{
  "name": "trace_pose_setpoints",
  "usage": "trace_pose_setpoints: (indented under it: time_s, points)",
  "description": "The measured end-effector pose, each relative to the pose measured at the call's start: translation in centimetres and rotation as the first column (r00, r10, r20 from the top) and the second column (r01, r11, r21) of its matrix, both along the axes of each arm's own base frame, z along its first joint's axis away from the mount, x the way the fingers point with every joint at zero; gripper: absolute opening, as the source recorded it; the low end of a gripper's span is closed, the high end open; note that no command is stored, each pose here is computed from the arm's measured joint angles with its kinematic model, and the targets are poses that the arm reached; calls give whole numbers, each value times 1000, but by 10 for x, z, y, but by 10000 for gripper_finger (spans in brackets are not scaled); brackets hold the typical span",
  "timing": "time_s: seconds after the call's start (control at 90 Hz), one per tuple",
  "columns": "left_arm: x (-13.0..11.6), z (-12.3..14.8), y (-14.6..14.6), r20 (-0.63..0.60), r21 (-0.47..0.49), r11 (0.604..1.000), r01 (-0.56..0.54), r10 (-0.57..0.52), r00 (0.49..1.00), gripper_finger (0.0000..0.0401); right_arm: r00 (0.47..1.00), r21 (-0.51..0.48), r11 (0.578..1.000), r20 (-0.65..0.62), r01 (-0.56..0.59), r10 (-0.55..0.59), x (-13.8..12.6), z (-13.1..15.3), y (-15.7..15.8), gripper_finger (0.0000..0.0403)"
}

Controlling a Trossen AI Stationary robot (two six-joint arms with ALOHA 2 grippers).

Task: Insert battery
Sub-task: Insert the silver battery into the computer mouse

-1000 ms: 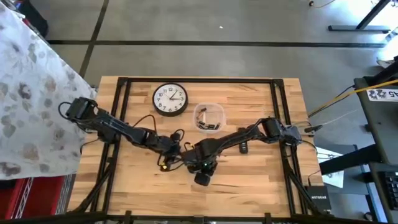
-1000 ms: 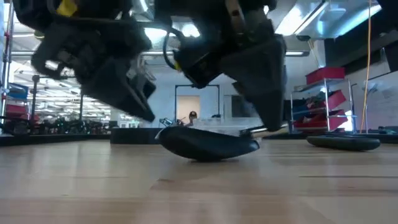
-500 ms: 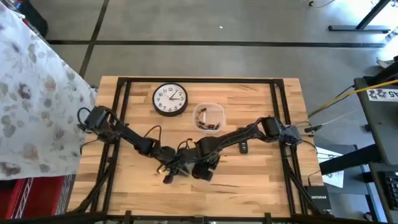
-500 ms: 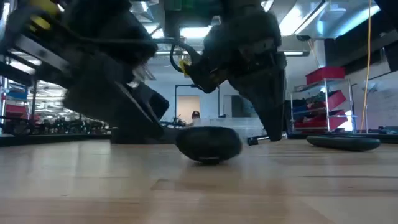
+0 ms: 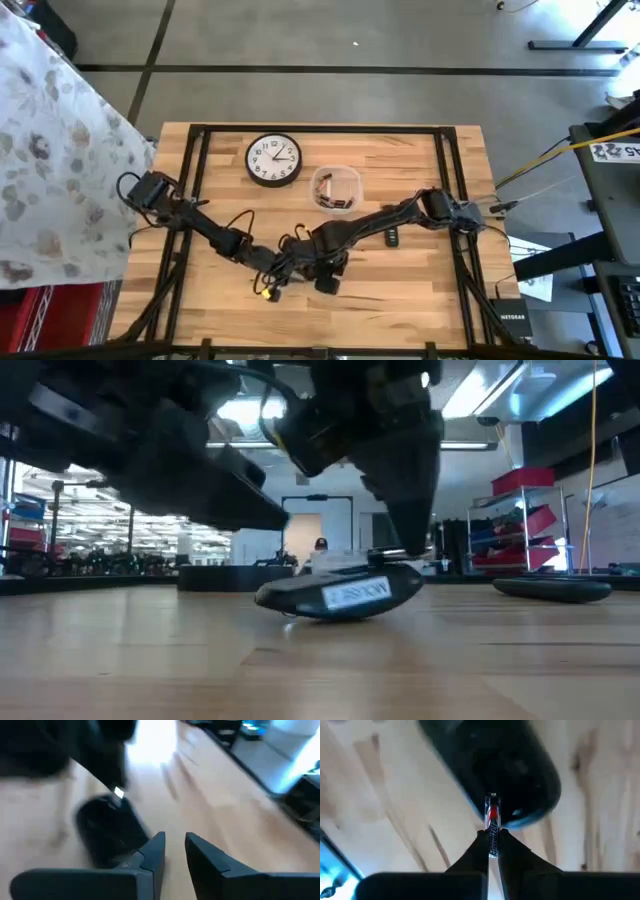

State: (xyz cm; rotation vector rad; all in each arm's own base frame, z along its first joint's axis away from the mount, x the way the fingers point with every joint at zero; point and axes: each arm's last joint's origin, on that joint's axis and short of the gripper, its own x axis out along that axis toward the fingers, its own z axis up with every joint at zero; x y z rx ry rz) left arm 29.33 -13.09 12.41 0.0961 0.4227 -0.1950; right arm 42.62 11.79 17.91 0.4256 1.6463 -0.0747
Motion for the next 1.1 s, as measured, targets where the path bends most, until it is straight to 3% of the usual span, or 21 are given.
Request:
trace_pose_setpoints:
  time_s: [0.133,0.389,0.567,0.778,0.944,1.1]
  points:
    - [3,-4,11,-38,51,998,-25,27,999,61,1000,-59,998,5,3,-2,-1,-10,-5,1]
    - [5,-5,17,-53,19,1000,-19,20,998,61,993,-61,992,24,-110,112,-1,-11,-5,1]
    - [6,-6,20,-55,32,999,-26,27,998,61,969,-69,969,46,-238,241,-1,-11,-6,1]
    - [7,-7,25,-65,46,998,-40,43,997,61,950,-164,938,20,-304,312,-2,-1,-9,1]
    - [8,-9,29,-80,55,997,-55,60,995,61,909,-232,883,-13,-408,417,-3,7,-12,1]
    - [6,-14,35,-122,82,992,-100,109,987,61,784,-252,756,-19,-604,621,-3,9,-8,1]
